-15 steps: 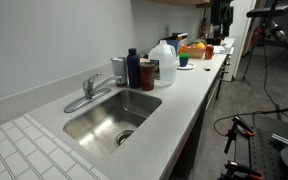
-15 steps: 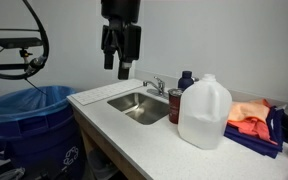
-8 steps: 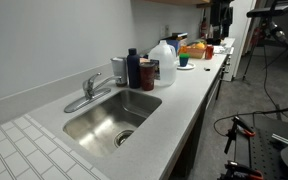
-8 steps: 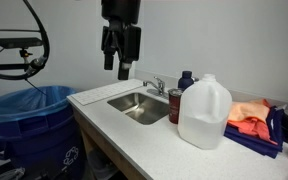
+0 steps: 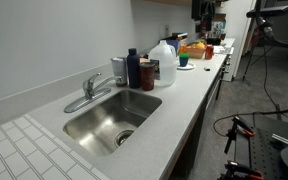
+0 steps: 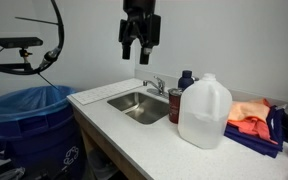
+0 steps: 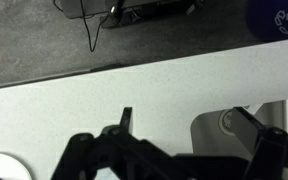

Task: Turn the faucet anticlockwise and then push down the handle

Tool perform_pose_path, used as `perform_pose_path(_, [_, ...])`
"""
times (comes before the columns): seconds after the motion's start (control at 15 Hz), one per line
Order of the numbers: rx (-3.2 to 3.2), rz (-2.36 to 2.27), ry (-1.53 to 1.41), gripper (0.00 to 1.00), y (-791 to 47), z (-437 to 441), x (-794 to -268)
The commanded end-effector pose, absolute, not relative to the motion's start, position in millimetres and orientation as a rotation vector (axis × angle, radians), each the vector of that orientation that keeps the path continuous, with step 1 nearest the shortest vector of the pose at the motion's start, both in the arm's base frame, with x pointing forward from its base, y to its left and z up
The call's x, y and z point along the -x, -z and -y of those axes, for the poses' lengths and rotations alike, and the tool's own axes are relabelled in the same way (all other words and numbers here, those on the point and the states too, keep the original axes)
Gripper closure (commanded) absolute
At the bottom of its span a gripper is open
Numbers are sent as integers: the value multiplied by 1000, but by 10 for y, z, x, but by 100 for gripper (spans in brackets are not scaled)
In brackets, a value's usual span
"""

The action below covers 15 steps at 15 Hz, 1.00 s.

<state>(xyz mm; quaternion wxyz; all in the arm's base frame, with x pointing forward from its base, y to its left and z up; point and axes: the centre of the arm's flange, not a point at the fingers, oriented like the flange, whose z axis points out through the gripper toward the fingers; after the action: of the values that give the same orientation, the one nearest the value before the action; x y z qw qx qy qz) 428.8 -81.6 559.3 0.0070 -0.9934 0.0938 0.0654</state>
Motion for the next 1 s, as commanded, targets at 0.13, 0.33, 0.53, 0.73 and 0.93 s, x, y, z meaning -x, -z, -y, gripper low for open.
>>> perform_pose_path(0.13, [3147,-246,-284,0,-5863,696,-5164])
perform_pose_path(0.33, [3139,-235,-256,0,-5687,670,-5022])
perform_pose_path(0.53, [3141,-217,-285,0,-5701,618,-5161])
perform_pose_path(0.73, [3141,-217,-286,0,-5710,620,-5174])
perform_pose_path(0.93, [3141,-217,-286,0,-5712,620,-5174])
